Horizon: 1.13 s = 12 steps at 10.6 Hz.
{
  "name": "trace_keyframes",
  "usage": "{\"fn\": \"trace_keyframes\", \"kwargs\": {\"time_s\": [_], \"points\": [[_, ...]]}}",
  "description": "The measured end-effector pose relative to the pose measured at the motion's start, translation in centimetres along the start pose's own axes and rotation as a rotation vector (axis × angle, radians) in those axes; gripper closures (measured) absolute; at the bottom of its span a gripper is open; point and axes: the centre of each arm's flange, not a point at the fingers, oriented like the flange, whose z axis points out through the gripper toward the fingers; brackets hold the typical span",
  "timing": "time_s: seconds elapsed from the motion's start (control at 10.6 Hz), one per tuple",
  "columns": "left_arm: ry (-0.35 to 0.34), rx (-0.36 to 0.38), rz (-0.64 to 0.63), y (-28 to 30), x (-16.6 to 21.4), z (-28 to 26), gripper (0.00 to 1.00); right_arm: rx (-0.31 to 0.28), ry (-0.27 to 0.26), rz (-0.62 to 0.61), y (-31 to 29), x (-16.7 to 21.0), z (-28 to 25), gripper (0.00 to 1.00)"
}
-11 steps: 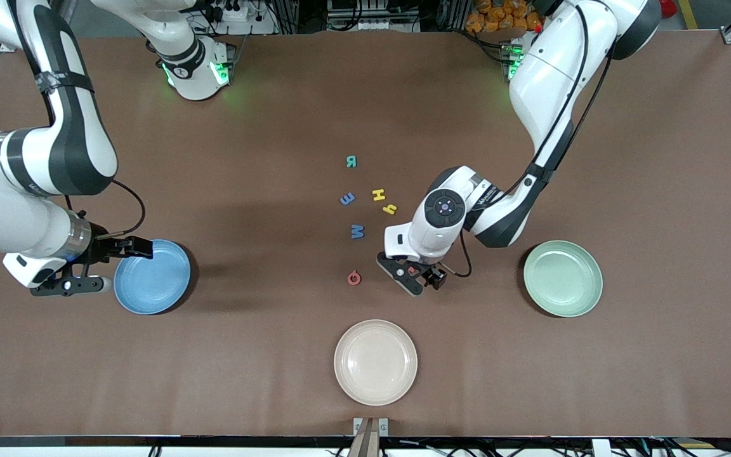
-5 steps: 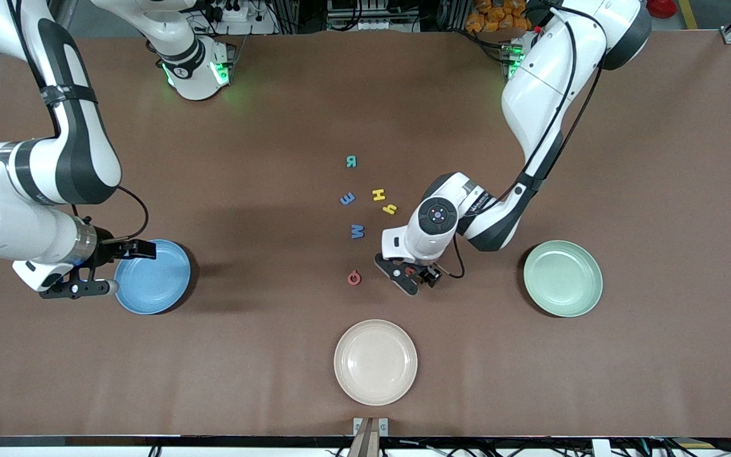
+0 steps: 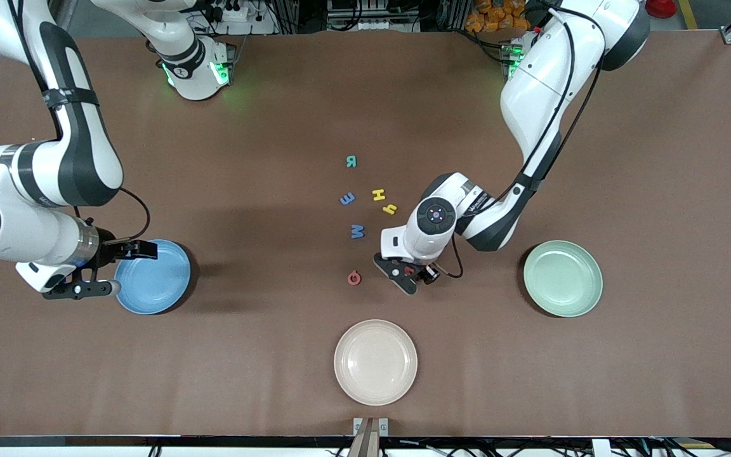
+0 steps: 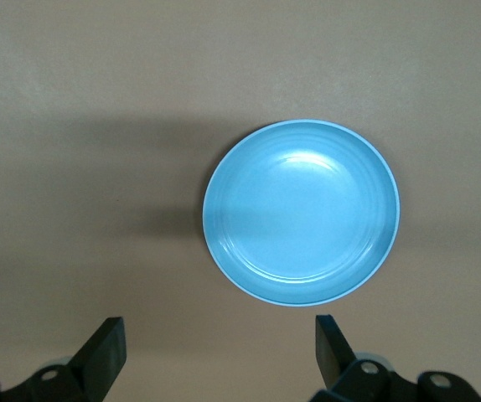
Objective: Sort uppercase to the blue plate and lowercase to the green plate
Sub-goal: 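Place the pink w on the green plate while the right gripper reaches the Q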
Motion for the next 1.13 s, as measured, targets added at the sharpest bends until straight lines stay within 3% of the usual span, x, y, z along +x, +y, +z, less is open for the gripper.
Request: {"fn": "trace_keyframes", "kwargs": {"time_s": [0.28,0.47,0.85,1.13], "points": [[-0.001,-0.001,0.001,0.1,0.0,0.1,0.41,0.0,-0.001,0.0,0.0,0.0,0.0,0.0],[0.004,0.001,0.0,0.0,0.2,-0.1,0.71,0.0,-0.005,-0.001,0.0,0.0,0.1,0.0],[-0.046,0.033,-0.026,-2.3,0.2,-3.1,0.73,0.028,-0.019,0.003,-0.6,-0.2,0.2,0.0],[-0.125,0.095,-0.113,-11.8,-2.7,-11.9,0.73,0.045,-0.019,-0.036,-4.1,-0.2,0.2,0.0]]}}
